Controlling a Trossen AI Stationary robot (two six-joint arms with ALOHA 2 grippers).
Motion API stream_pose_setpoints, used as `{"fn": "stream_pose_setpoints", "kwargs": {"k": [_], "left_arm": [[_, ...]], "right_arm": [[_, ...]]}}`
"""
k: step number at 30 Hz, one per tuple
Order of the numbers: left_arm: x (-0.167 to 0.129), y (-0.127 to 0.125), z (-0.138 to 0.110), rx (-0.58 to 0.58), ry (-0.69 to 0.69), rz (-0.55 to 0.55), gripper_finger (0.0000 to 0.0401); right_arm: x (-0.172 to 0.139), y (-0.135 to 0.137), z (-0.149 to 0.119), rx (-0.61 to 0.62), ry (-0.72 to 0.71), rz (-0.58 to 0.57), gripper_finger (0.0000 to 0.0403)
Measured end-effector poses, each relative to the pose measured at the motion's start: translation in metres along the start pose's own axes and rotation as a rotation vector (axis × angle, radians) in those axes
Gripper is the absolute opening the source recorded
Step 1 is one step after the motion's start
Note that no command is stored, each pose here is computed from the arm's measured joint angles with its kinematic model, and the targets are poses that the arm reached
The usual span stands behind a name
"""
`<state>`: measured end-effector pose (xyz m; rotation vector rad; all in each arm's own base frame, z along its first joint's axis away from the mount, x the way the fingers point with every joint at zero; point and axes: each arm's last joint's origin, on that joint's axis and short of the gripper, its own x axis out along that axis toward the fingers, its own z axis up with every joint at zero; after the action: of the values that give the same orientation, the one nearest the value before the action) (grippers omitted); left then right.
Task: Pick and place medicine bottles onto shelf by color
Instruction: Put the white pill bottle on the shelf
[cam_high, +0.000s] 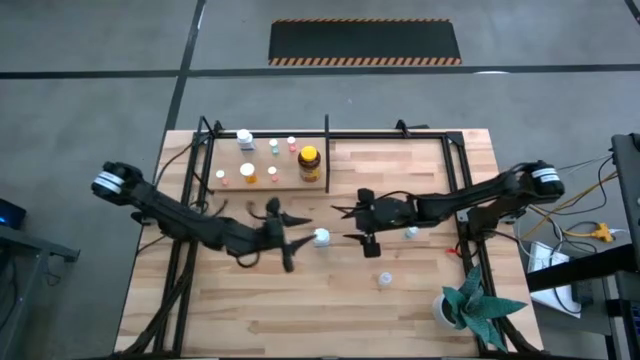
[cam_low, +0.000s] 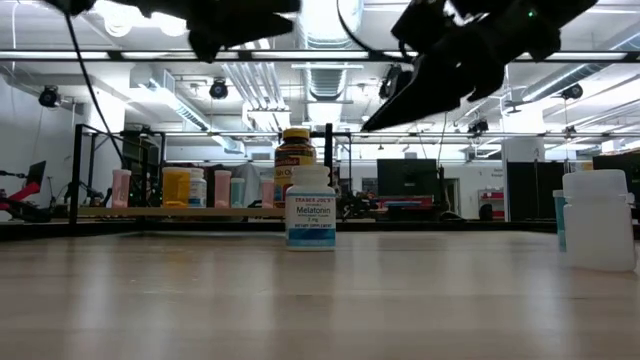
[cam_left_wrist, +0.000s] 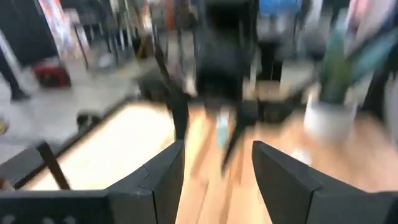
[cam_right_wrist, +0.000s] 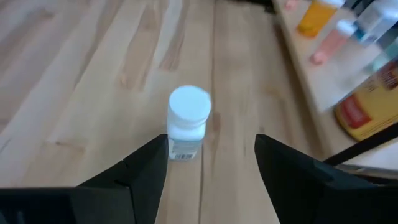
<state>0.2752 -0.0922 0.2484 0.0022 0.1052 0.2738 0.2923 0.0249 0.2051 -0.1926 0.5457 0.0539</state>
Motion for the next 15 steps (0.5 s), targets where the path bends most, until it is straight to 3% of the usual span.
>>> {"fn": "stream_pose_setpoints", "kwargs": {"k": [5, 8, 15], "left_arm": [[0.029, -0.01, 0.003, 0.162, 0.375, 0.075, 0.0184], [0.046, -0.012, 0.003, 0.202, 0.532, 0.091, 0.0207], [0.082, -0.008, -0.017, 0.15, 0.753, -0.076, 0.0273]], "right_arm": [[-0.016, -0.002, 0.008, -0.033, -0.058, -0.009, 0.0231], [-0.021, -0.003, 0.011, -0.056, -0.075, -0.014, 0.0231], [-0.022, -0.003, 0.009, -0.067, -0.052, -0.009, 0.0231]]}}
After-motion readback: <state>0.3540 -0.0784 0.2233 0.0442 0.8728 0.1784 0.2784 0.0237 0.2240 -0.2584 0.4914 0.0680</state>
